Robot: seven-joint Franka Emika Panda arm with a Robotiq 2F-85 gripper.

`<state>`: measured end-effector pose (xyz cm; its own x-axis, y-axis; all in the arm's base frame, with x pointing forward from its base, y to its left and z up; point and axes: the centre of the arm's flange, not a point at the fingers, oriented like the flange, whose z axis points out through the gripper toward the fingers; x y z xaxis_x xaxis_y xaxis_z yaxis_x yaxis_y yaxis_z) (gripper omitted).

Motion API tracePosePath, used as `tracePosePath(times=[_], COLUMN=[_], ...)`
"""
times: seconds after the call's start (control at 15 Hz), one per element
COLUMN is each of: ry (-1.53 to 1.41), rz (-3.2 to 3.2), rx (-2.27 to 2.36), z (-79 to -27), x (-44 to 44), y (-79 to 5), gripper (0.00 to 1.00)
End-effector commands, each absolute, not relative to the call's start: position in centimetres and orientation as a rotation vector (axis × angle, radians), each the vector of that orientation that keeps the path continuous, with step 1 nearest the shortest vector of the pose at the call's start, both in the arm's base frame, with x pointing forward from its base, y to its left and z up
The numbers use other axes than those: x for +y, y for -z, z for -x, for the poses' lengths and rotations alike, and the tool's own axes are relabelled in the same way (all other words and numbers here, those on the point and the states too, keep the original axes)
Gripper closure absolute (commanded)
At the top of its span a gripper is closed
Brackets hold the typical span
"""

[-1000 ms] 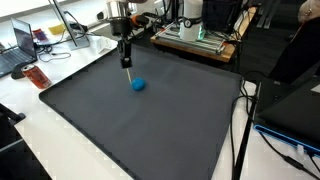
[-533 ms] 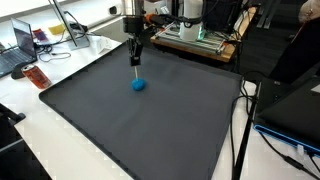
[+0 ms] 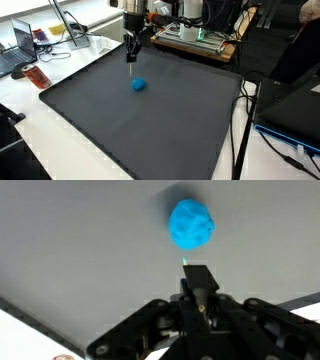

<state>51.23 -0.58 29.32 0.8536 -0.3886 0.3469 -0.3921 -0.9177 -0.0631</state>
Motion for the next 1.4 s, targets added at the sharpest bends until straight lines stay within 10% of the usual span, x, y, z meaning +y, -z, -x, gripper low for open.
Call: tracePosePath(times=[0.0,1.33], ry=[-0.483,-0.429], rz=[-2.945,-3.168], rx=[-0.568,-0.409], z=[-51.0,-47.1], x=[3.8,3.8], y=[-33.7,-32.3], gripper=[0.97,0.97])
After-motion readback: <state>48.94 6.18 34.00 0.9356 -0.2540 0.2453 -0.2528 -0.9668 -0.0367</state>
